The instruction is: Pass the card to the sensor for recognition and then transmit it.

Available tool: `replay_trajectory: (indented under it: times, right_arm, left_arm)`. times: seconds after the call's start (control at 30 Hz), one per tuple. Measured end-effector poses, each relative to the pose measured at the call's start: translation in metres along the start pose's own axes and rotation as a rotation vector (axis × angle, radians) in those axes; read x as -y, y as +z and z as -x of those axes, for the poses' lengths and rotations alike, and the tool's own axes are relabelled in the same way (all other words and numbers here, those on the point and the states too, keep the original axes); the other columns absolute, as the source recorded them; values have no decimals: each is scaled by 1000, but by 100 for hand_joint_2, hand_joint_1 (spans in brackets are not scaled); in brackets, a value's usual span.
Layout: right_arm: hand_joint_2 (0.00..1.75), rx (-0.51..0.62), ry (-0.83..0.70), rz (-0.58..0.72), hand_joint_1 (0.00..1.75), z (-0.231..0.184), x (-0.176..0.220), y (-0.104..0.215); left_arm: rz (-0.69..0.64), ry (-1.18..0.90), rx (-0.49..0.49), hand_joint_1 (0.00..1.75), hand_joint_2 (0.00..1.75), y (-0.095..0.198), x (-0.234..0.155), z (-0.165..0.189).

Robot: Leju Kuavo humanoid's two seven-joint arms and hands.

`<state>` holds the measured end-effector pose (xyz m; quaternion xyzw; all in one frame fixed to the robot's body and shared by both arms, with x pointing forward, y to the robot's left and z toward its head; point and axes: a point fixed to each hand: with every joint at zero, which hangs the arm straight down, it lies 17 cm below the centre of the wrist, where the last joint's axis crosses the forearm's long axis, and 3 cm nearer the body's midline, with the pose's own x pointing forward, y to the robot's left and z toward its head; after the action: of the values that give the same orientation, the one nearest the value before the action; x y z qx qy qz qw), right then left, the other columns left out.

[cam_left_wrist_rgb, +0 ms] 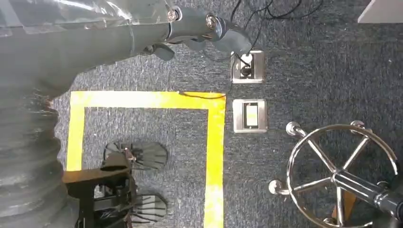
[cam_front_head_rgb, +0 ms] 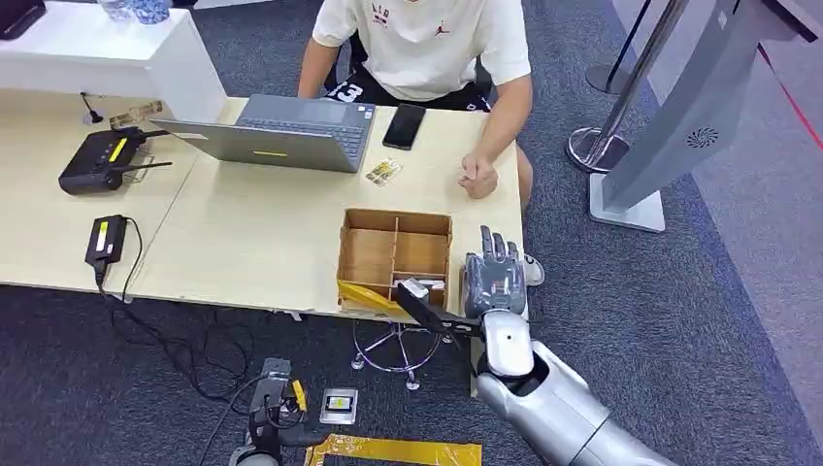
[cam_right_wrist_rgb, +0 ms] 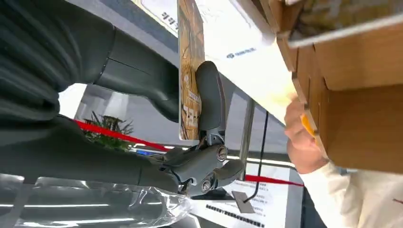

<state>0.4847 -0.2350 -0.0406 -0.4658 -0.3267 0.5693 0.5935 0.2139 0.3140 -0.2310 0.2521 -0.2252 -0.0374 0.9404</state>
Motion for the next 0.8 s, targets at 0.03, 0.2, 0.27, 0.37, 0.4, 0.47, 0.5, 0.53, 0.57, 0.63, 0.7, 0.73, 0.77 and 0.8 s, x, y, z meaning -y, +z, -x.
replay_trajectory:
  times: [0.03, 0.2, 0.27, 0.37, 0.4, 0.47, 0.5, 0.53, 0.57, 0.63, 0.7, 0.73, 0.77, 0.8]
  right_arm:
    - [175, -2, 0, -5, 175, 1, -2, 0]
    - [175, -14, 4, -37, 175, 6, -17, 4]
    - [175, -20, 5, -45, 175, 9, -21, 4]
    - [175, -26, 6, -55, 175, 12, -26, 5]
    - [175, -28, 7, -57, 175, 13, -28, 6]
    - [175, -30, 8, -61, 175, 14, -30, 6]
    - [175, -32, 8, -64, 175, 15, -31, 6]
    - [175, -33, 8, -65, 175, 16, -32, 6]
    - [175, -35, 8, -66, 175, 16, -32, 6]
    - [175, -37, 7, -66, 175, 17, -32, 6]
    - [175, -39, 6, -66, 175, 18, -33, 6]
    - [175, -39, 6, -65, 175, 18, -33, 6]
    - [175, -40, 4, -63, 175, 19, -33, 6]
    - [175, -41, 2, -62, 175, 19, -33, 6]
  left_arm:
    - [0, -3, 1, 0, 175, 0, 0, 0]
    - [3, -12, -2, 0, 175, 1, 1, 0]
    - [3, -13, -2, 0, 175, 1, 2, -1]
    - [5, -13, -2, 0, 175, 1, 2, -1]
    - [6, -12, -2, 0, 175, 1, 3, -2]
    - [6, -12, -5, 0, 175, 1, 3, -1]
    - [6, -12, -5, 0, 175, 1, 3, -2]
    - [7, -12, -4, 0, 175, 2, 3, -2]
    - [7, -13, -3, 0, 175, 2, 3, -2]
    - [8, -13, -4, 0, 175, 2, 3, -2]
    - [9, -13, -1, 0, 175, 2, 4, -4]
    - [9, -13, 0, 0, 175, 2, 4, -4]
    - [10, -13, 0, 0, 175, 2, 4, -4]
    - [10, -13, 0, 0, 175, 2, 4, -4]
